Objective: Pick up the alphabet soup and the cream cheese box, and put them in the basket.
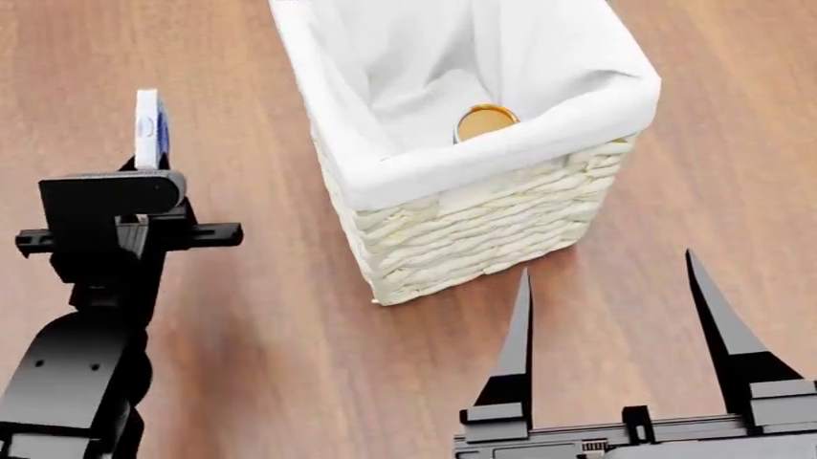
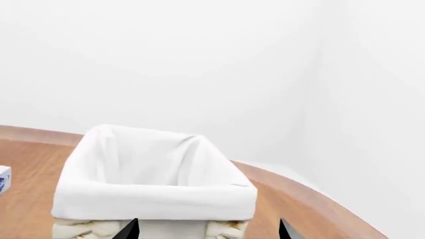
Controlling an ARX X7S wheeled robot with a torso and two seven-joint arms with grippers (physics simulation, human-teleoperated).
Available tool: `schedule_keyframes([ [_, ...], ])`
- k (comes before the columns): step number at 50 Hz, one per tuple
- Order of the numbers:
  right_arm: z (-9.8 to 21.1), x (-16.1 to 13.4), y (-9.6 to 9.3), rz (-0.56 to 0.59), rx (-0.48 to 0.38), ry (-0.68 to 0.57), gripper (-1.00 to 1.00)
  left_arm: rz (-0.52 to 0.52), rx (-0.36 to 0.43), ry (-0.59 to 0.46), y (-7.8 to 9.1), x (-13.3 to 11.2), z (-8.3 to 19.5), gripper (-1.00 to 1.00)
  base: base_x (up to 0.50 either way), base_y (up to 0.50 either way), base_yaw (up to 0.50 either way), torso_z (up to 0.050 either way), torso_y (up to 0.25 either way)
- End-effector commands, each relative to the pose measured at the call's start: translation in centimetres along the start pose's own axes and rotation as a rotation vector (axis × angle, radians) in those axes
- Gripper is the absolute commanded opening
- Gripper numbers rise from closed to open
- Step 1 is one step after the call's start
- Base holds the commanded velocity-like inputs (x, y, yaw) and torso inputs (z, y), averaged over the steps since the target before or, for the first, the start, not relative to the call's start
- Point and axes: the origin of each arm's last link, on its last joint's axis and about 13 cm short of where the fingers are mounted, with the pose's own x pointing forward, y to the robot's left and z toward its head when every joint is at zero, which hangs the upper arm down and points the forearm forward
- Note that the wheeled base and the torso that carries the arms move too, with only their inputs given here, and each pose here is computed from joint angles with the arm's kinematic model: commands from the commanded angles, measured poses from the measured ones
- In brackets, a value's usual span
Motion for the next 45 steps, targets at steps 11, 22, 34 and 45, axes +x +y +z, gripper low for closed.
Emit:
schedule_keyframes([
  [11, 0.3, 0.1, 0.2, 0.017, 0.004, -0.003, 1.0, 0.067, -0.056, -0.384, 2.3, 7.0, 15.6, -1.0, 0.0, 0.0, 0.0, 0.0, 0.0],
  [22, 0.3, -0.4, 0.2, 0.011, -0.015, 0.0, 1.0, -0.273, 0.025, -0.439, -0.3, 7.5, 19.8, -1.0, 0.0, 0.0, 0.0, 0.0, 0.001],
  [34, 0.6, -0.3, 0.0, 0.008, -0.013, 0.003, 1.0, -0.795, -0.05, -0.408, -2.2, 7.4, 23.7, -1.0, 0.0, 0.0, 0.0, 0.0, 0.001],
  [45, 0.8, -0.3, 0.2, 0.018, -0.02, 0.005, 1.0, -1.04, 0.201, -0.259, -4.6, 7.6, 25.4, -1.0, 0.0, 0.0, 0.0, 0.0, 0.001],
])
